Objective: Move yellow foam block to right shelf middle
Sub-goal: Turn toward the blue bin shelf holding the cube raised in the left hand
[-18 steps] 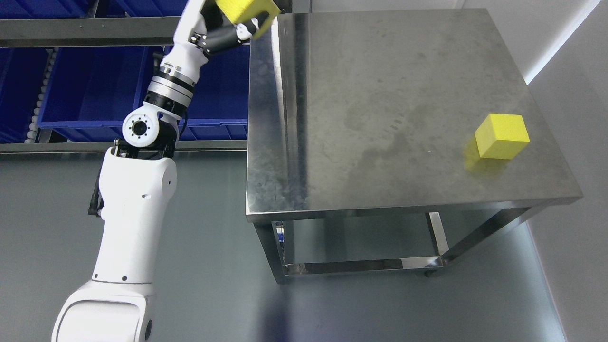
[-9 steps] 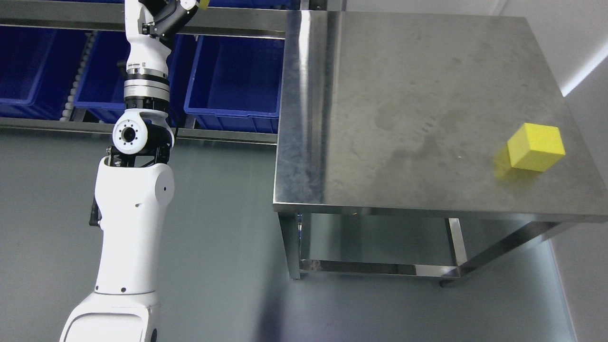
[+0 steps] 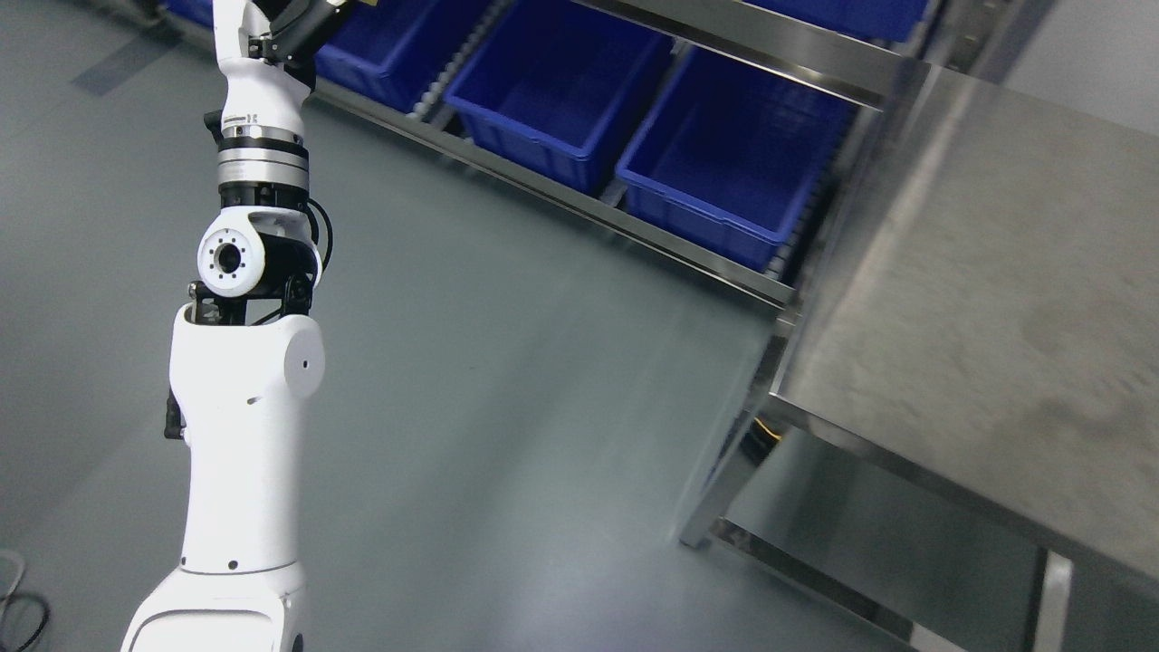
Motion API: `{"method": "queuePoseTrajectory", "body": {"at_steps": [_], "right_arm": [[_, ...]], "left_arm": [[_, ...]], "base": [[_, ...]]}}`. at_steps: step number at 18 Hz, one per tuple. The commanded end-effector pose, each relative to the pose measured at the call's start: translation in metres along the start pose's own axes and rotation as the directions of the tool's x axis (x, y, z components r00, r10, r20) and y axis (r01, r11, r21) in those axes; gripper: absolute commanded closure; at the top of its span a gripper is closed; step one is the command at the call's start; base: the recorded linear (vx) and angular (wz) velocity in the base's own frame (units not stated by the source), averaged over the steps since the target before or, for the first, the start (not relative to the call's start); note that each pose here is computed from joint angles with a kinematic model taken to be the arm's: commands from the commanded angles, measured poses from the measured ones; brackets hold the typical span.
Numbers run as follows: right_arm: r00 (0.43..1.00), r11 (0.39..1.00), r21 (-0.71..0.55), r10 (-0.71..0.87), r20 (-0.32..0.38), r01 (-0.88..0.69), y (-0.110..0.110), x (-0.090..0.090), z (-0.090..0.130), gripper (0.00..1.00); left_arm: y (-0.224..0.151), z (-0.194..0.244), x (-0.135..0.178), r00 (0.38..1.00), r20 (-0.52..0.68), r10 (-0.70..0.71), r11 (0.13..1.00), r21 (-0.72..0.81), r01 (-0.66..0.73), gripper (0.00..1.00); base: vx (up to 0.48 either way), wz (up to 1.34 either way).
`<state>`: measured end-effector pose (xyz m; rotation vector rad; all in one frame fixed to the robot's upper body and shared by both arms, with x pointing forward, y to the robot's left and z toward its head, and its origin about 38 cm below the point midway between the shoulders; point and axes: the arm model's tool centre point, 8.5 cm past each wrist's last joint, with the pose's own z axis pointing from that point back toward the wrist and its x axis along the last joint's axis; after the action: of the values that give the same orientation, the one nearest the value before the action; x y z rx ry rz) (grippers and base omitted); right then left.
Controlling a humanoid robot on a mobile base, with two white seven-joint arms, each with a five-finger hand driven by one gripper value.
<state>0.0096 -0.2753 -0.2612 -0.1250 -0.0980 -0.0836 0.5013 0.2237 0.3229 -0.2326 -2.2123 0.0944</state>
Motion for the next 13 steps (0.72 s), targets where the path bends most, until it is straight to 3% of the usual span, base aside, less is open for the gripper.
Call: {"method": "queuePoseTrajectory", "body": {"at_steps": [1,8,13], "right_arm": [[1.000,1.000,-0.017,0.006,0.017,-0.006,-0.0113,0.0059,-0.0009,0.00],[1.000,1.000,-0.017,0.005,0.017,-0.004,-0.0113,0.0059,-0.0009,0.00],[1.000,1.000,-0.017,0.005,0.017,-0.004,-0.0113,0.0059,-0.0009,0.00]], "left_arm": [[0.0129,-0.0018,0.0254,0.997,0.072,-0.009,1.000,0.021,0.007,0.52],[0.0118,0.0005,0.0249,0.997,0.074,-0.009,1.000,0.015,0.008,0.52],[0.0094,0.0023,0.0252,0.997,0.075,-0.008,1.000,0.008,0.008,0.52]], "base": [[0.010,1.11],[0.063,1.13],[0.106,0.68]]}}
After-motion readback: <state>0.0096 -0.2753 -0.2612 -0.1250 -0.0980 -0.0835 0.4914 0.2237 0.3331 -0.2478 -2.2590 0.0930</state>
